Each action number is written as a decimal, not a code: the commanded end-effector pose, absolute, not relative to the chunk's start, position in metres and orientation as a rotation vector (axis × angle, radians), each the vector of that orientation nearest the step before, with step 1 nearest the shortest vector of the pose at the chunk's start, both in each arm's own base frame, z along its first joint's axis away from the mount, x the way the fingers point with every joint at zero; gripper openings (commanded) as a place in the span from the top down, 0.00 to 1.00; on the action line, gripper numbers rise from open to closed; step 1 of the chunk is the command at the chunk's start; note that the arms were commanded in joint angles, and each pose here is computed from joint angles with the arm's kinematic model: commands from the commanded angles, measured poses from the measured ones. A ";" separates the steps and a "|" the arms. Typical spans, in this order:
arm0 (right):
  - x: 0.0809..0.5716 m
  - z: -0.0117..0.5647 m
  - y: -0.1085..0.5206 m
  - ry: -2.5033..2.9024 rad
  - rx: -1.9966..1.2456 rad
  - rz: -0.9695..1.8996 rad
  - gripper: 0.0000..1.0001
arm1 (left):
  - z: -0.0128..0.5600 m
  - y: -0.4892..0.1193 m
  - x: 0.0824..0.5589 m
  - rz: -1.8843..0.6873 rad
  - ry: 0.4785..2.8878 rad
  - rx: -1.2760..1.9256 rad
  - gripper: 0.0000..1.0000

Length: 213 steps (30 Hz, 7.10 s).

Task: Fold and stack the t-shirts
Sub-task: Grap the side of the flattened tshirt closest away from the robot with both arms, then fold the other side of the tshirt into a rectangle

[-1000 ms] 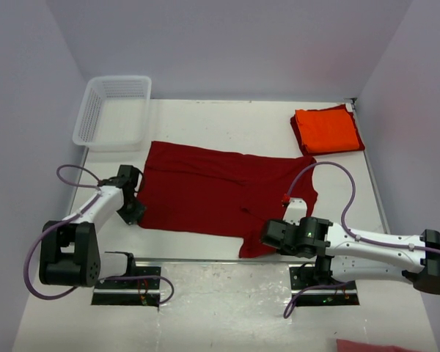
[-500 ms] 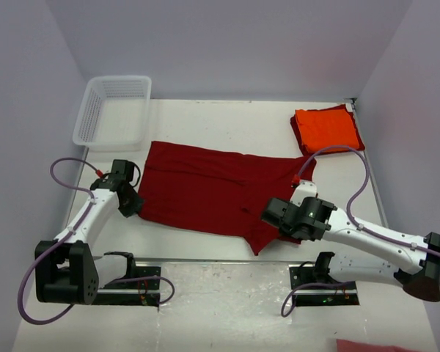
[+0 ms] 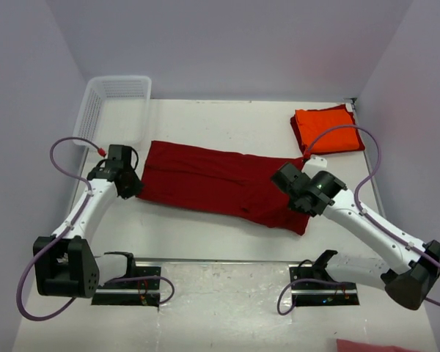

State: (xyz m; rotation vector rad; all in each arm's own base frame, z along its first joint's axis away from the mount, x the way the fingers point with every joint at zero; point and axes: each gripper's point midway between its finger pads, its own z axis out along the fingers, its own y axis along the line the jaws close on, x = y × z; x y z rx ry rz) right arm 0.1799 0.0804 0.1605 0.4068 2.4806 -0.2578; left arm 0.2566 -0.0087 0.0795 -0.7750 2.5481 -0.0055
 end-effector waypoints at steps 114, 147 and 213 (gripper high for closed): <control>0.399 0.112 0.132 2.657 0.106 0.298 0.48 | 0.107 -0.103 0.438 0.052 2.451 -0.346 0.05; 0.351 0.050 0.140 2.673 0.254 0.359 0.53 | 0.136 -0.106 0.409 -0.053 2.409 -0.260 0.05; 0.374 0.138 0.139 2.446 0.087 0.295 0.95 | 0.129 -0.111 0.392 0.010 2.401 -0.219 0.26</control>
